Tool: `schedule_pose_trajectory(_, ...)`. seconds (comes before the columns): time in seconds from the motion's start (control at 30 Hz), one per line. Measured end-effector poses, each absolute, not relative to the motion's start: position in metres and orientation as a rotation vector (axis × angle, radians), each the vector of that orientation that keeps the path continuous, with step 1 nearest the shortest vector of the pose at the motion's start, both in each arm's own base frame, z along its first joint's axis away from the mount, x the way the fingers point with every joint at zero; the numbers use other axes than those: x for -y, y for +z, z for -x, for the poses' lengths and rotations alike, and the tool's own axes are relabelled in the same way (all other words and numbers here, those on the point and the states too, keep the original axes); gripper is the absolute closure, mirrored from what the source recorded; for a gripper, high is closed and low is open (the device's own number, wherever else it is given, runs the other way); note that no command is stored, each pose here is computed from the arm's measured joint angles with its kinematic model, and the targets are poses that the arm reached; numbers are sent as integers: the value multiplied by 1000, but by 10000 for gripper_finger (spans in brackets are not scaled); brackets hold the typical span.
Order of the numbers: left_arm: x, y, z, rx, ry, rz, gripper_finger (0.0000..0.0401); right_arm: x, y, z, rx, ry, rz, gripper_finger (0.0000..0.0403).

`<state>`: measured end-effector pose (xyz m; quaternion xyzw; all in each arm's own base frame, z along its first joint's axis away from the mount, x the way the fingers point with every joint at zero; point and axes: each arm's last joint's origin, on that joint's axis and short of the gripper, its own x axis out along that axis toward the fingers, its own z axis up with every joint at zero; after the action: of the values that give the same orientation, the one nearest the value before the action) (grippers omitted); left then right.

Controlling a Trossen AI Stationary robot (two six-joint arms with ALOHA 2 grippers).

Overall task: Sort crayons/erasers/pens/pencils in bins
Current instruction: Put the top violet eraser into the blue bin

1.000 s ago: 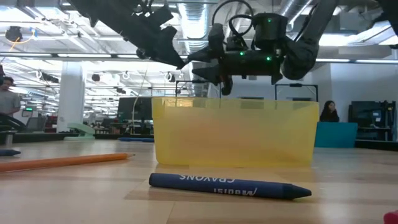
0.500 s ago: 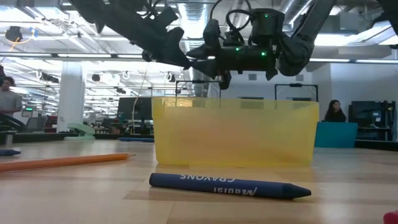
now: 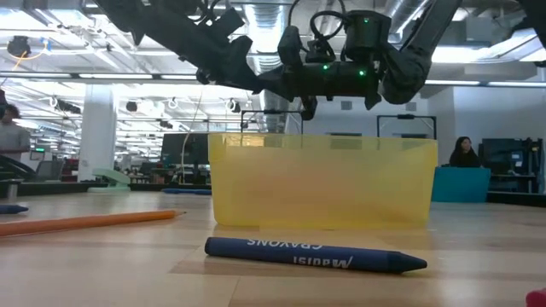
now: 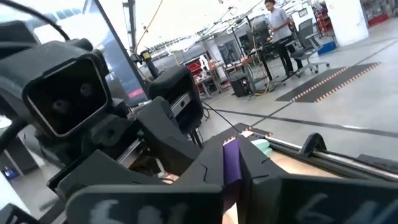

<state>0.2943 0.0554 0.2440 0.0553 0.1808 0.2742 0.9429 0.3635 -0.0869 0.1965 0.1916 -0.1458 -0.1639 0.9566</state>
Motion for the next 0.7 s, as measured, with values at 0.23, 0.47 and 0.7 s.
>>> schedule_pose_trajectory(0.23, -55, 241, -292, -412, 553, -100, 254, 88, 197, -363, 294, -342, -331, 368)
schedule_pose_trajectory(0.47, -50, 250, -281, -433, 544, -100, 208, 90, 203, -361, 257, -367, -222, 390)
schedule_pose_trajectory(0.7, -49, 244, -274, -470, 557, -67, 214, 90, 229, -348, 131, -418, -58, 373)
